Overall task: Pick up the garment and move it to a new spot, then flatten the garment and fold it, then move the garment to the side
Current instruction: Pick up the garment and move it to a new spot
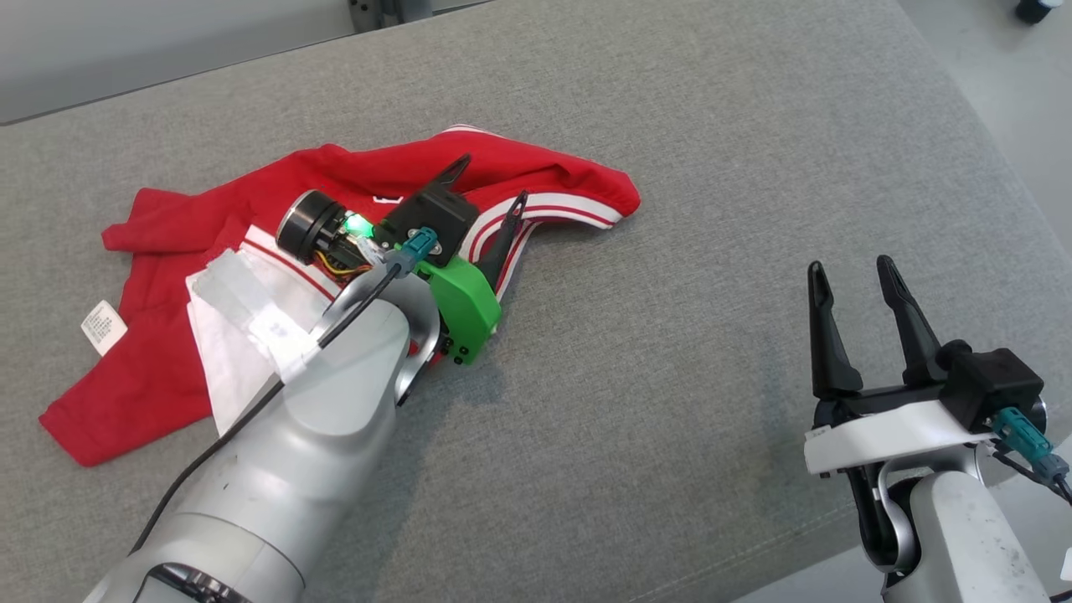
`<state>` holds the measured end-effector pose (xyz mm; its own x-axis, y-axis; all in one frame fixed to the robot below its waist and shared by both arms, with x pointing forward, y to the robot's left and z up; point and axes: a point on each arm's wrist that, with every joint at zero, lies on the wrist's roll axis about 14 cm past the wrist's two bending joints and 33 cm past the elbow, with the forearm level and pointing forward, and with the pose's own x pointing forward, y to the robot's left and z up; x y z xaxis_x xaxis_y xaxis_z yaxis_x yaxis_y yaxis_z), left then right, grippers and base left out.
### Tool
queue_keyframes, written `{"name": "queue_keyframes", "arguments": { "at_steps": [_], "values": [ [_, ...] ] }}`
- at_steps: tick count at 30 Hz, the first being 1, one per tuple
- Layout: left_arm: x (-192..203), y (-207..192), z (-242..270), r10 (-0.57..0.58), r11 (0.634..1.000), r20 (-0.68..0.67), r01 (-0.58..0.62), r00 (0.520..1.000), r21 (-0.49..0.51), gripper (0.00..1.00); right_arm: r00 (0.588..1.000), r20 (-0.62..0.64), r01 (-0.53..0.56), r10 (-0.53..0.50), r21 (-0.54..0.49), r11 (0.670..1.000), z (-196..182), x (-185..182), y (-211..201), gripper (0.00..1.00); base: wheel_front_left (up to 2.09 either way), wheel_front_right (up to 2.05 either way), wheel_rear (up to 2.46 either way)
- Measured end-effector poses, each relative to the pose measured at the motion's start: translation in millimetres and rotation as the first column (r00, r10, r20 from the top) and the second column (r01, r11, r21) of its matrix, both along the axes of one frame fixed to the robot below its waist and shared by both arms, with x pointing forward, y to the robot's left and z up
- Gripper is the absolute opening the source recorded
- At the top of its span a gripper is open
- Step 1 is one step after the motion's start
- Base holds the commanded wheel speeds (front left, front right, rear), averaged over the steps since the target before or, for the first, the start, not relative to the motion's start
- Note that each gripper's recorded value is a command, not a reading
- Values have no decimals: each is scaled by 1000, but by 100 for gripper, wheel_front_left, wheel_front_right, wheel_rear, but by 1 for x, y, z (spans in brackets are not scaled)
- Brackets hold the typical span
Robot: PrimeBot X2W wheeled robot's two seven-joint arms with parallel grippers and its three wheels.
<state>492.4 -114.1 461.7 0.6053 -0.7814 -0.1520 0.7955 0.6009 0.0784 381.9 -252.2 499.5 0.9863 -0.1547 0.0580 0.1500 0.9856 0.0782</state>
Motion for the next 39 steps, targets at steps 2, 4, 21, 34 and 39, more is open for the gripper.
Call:
{"name": "queue_keyframes", "arguments": {
  "at_steps": [2, 4, 21, 34, 39],
  "values": [
    [0, 6, -3, 19, 1000, -14, -19, 1000, -8, 100, 1000, -3, -11, 11, -3, 1000, -1, 3, 3, 100, 0, 0, 0],
    [0, 15, -5, 50, 998, -33, -50, 998, -22, 100, 1000, -3, -22, 22, -6, 1000, -2, 5, 7, 100, 0, 0, 0],
    [-36, 125, 43, 406, 887, -18, -398, 914, -233, 100, 988, 62, -141, 143, -29, 990, 19, 7, 47, 100, 0, 0, 0],
    [-97, 218, 37, 653, 716, -58, -640, 755, -278, 100, 975, 101, -194, 197, -32, 980, 32, -11, 67, 100, 0, 0, 0],
    [-114, 227, 32, 677, 690, -75, -667, 732, -281, 100, 974, 89, -205, 206, -24, 978, 28, -18, 70, 100, 0, 0, 0]
  ]
}}
